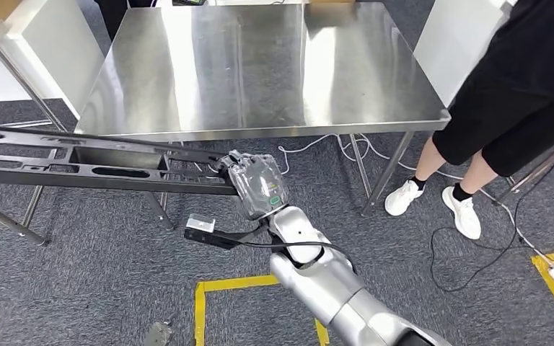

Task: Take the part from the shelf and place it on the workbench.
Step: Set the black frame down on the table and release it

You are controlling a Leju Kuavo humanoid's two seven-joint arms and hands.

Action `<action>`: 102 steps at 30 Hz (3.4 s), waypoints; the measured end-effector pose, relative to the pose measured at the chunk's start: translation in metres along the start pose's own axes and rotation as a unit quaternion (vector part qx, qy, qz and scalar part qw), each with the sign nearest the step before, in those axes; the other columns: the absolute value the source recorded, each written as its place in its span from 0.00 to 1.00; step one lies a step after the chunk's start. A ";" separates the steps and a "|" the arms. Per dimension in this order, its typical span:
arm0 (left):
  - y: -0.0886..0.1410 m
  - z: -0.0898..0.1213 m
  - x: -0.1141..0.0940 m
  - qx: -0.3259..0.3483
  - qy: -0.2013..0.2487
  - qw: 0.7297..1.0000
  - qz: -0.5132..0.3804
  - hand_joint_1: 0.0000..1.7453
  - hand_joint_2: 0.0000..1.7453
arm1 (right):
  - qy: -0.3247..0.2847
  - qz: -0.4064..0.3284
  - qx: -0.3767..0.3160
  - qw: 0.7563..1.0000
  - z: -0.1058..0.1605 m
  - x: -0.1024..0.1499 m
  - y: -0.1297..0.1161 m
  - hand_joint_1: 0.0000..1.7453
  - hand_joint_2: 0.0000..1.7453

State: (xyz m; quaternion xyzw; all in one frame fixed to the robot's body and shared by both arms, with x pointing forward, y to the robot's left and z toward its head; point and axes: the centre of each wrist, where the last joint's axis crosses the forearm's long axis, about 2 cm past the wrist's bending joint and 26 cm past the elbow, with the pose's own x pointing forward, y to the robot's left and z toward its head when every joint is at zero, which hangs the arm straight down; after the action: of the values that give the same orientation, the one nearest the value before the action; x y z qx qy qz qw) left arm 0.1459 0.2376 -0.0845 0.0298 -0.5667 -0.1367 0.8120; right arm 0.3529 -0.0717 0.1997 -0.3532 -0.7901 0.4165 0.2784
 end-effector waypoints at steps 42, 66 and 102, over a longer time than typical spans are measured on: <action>-0.003 -0.021 0.018 -0.046 -0.010 0.999 -0.001 0.00 1.00 | 0.192 0.299 0.209 0.911 -0.020 -0.076 0.024 1.00 1.00; -0.006 -0.020 0.018 -0.051 -0.005 0.999 -0.007 0.00 1.00 | 0.208 0.322 0.222 0.897 -0.019 -0.079 0.025 1.00 1.00; -0.011 -0.021 0.021 -0.059 -0.005 0.998 -0.030 0.00 0.00 | 0.229 0.308 0.225 0.896 -0.012 -0.087 0.026 0.00 0.00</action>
State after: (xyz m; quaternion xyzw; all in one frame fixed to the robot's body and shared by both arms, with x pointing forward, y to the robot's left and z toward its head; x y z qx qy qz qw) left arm 0.1695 0.2197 -0.0753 -0.0017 -0.5607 -0.1948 0.8048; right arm 0.4217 -0.1247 0.1707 -0.5927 -0.4416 0.5556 0.3807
